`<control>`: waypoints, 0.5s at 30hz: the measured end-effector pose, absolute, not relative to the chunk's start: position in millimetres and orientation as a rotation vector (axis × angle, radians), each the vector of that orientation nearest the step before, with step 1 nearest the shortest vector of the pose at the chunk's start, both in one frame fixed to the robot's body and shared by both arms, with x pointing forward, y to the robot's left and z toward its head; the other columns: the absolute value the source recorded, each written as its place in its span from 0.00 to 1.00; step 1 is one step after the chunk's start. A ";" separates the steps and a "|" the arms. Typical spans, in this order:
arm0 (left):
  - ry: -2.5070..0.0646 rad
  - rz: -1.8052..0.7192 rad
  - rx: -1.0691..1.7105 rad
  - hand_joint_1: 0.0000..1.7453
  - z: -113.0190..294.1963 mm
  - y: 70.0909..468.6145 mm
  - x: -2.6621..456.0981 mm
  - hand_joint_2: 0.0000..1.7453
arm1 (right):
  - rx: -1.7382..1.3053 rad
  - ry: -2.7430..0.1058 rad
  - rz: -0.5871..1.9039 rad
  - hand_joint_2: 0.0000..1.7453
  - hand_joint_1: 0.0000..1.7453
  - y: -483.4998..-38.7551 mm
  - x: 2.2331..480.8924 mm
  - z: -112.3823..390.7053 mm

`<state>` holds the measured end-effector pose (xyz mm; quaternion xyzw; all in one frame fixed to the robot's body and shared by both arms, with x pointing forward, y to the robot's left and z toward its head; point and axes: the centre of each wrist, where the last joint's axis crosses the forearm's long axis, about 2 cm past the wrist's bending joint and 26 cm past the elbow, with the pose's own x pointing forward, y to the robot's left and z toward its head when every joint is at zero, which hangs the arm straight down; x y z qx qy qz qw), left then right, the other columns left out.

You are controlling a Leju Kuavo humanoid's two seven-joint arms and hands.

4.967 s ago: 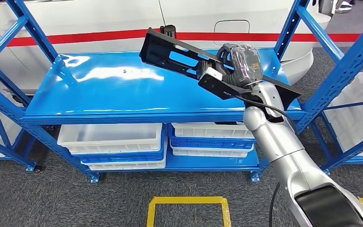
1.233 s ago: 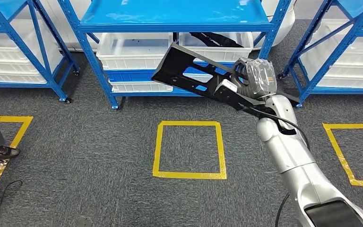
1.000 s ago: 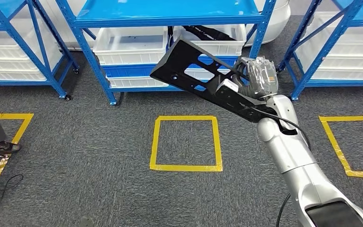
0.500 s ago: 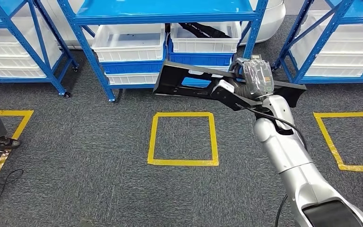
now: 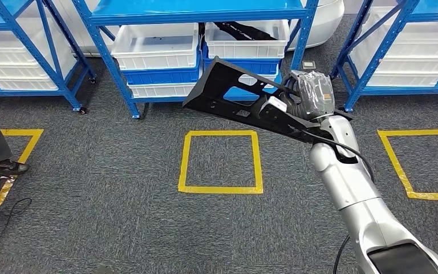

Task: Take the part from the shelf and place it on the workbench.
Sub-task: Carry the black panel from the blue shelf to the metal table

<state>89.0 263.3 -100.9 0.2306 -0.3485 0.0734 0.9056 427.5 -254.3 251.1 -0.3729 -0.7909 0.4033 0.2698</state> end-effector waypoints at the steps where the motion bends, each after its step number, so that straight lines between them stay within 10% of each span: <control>1: -0.718 0.151 0.476 0.00 -101.1 263.4 88.4 1.00 | -1.005 -2.131 1.086 1.00 0.98 -254.5 427.4 250.7; 15: -0.722 0.145 0.475 0.00 -100.6 262.6 90.0 1.00 | -1.023 -2.139 1.063 1.00 0.98 -256.6 427.0 253.6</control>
